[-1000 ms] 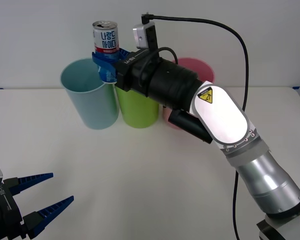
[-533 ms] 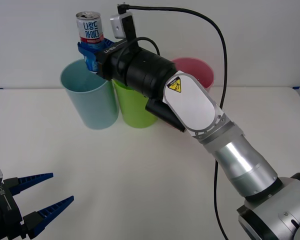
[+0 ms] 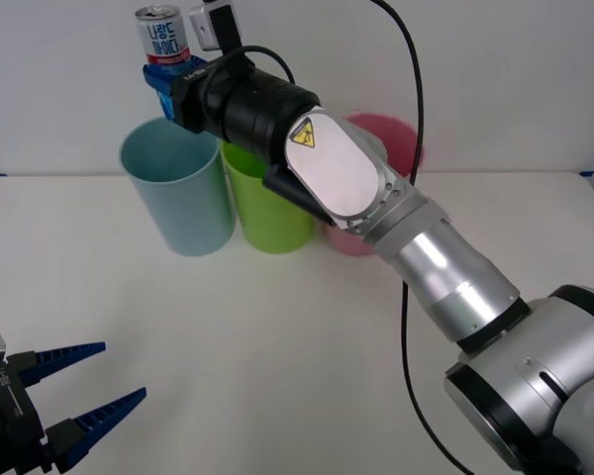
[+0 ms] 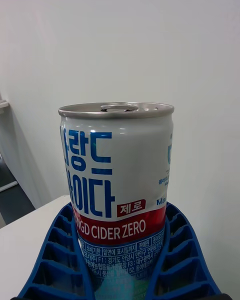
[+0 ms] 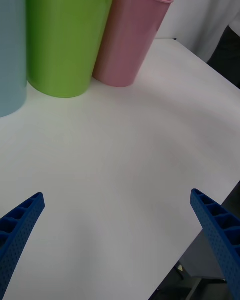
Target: Put cans in the blue bin and PET bottles in the pink bin and trash in the green bin.
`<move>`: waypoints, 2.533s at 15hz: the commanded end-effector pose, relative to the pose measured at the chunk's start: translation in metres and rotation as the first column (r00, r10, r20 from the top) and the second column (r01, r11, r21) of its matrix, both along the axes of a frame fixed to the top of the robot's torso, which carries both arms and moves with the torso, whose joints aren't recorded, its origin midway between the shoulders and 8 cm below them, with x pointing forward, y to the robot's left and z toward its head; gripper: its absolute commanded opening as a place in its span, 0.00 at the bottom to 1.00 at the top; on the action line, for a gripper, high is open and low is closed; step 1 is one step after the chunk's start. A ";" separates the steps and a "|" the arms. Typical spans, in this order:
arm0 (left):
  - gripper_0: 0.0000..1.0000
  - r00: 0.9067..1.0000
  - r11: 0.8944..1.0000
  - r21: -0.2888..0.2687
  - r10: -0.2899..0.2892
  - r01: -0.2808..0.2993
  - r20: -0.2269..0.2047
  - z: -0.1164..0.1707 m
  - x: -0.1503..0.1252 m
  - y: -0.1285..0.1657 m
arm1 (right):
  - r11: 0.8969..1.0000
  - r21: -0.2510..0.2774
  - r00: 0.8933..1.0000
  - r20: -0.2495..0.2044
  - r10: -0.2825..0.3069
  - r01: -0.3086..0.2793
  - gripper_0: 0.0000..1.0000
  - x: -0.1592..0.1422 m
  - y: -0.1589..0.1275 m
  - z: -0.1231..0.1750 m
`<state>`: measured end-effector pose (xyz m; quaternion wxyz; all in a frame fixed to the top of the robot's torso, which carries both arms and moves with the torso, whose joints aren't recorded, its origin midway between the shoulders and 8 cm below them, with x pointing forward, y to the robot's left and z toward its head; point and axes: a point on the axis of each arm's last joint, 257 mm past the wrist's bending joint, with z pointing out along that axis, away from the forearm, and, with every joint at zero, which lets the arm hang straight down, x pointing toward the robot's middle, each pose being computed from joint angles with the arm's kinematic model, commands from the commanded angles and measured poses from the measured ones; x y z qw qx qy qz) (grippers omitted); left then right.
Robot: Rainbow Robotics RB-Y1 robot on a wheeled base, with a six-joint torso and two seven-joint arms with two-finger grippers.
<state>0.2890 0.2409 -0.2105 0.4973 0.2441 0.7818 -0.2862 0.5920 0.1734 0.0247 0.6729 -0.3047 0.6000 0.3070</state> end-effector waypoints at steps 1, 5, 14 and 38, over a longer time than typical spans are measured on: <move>1.00 1.000 1.000 0.000 0.000 0.000 0.000 0.000 0.000 0.000 | 0.999 -0.045 1.000 0.003 -0.007 0.007 0.00 0.007 0.006 -0.005; 1.00 1.000 1.000 0.000 0.000 0.000 0.000 0.000 0.000 0.000 | 0.995 -0.102 1.000 -0.030 -0.008 0.005 0.00 0.012 0.019 -0.025; 1.00 1.000 1.000 0.000 0.000 0.000 0.000 0.000 0.000 0.000 | 0.982 -0.184 0.997 -0.066 -0.047 0.034 0.00 0.028 0.032 -0.045; 1.00 1.000 1.000 0.000 0.000 0.000 0.000 0.000 0.000 0.000 | 0.995 -0.082 0.995 -0.082 0.058 -0.065 1.00 0.001 0.040 0.004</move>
